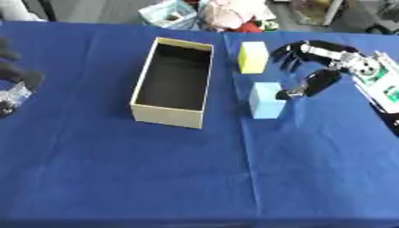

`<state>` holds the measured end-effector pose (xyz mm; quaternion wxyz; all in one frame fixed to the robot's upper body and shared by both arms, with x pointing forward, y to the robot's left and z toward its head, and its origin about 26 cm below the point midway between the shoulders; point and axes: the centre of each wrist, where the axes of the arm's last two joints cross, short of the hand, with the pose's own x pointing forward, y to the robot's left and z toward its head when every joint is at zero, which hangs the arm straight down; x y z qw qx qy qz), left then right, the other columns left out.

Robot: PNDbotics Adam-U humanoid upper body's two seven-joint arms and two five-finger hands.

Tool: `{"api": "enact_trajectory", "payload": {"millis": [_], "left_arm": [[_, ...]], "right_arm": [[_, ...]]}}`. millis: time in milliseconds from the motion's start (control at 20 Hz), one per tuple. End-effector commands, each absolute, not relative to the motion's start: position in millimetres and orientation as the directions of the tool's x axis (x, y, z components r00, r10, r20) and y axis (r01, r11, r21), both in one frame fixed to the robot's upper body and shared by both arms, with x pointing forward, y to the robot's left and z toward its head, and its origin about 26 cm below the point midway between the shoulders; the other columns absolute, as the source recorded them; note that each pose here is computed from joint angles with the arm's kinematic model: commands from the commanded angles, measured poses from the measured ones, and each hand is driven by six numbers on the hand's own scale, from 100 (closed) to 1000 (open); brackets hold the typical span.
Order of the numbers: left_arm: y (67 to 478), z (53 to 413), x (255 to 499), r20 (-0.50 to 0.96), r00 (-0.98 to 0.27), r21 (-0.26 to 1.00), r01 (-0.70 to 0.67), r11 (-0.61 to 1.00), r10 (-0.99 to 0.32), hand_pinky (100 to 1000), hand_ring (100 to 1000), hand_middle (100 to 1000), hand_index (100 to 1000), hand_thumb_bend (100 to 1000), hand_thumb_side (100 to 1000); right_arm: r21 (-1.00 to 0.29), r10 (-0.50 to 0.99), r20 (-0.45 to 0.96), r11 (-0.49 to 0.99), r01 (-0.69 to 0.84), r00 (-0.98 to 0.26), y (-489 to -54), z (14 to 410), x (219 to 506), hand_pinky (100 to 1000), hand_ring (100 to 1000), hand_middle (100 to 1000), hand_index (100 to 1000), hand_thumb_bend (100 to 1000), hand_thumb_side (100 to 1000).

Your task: Pick up objects on the table and place them in the box.

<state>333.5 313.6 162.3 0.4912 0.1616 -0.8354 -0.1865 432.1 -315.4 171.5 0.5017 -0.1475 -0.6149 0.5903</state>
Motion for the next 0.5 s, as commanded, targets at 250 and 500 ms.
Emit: {"api": "enact_trajectory", "payload": {"millis": [250, 500], "left_arm": [[317.6, 173.7, 331.9, 0.734, -0.487, 0.492, -0.100, 0.865, -0.474, 556, 559, 602, 803, 640, 389], [317.2, 173.0, 331.9, 0.735, -0.486, 0.492, -0.097, 0.865, -0.472, 556, 559, 601, 803, 640, 389]], "right_arm": [[-0.888, 0.794, 0.393, 0.199, -0.414, -0.463, -314.8, 179.1, 440.0, 686, 756, 787, 904, 576, 258], [-0.889, 0.804, 0.376, 0.174, -0.422, -0.461, -309.7, 174.6, 445.5, 692, 760, 790, 903, 575, 254]]}}
